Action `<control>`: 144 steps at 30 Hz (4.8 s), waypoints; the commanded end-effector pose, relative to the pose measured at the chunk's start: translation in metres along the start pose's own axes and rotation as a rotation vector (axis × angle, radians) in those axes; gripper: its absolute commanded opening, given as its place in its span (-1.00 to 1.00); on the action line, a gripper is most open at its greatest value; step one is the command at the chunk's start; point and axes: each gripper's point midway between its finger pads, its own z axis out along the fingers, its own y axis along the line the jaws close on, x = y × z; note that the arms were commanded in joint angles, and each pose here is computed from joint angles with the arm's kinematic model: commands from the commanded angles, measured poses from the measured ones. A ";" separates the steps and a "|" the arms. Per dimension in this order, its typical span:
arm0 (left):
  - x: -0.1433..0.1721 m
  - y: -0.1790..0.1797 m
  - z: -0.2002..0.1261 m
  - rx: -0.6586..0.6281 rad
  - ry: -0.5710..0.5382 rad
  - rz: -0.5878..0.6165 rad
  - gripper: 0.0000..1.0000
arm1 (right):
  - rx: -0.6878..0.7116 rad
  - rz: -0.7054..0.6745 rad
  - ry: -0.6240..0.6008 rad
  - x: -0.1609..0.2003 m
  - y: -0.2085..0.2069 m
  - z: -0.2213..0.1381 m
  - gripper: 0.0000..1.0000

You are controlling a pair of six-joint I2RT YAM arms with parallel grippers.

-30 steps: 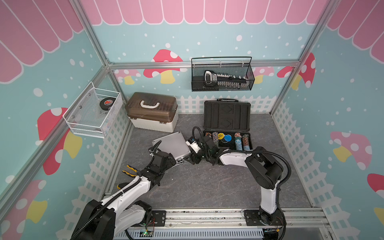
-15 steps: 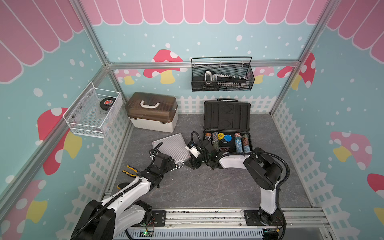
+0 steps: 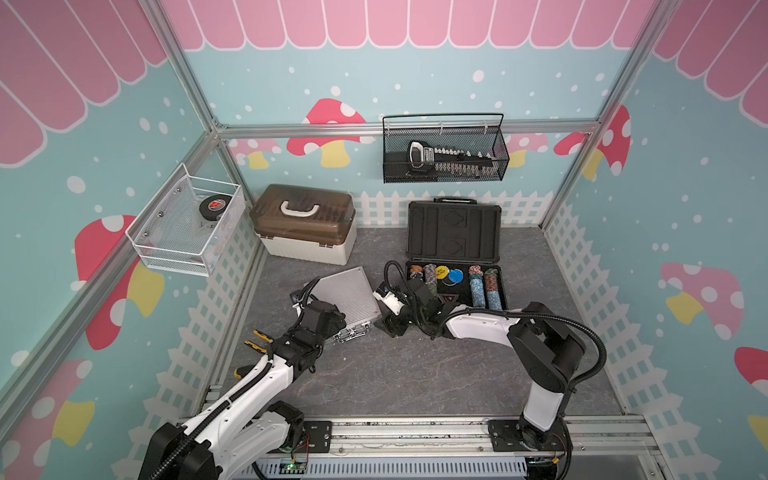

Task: Close the poker set cases
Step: Fasten the fastener on the poker set case.

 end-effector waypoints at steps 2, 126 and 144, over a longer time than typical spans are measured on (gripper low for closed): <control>-0.014 -0.006 -0.004 -0.032 -0.002 0.041 0.98 | 0.017 -0.160 0.008 -0.008 0.003 -0.013 0.46; -0.003 0.002 0.069 0.009 0.101 -0.121 0.95 | -0.207 -0.653 0.122 0.024 0.070 0.099 -0.78; -0.004 0.001 0.069 0.018 0.099 -0.120 0.95 | -0.215 -0.572 0.135 0.004 0.045 0.075 -0.09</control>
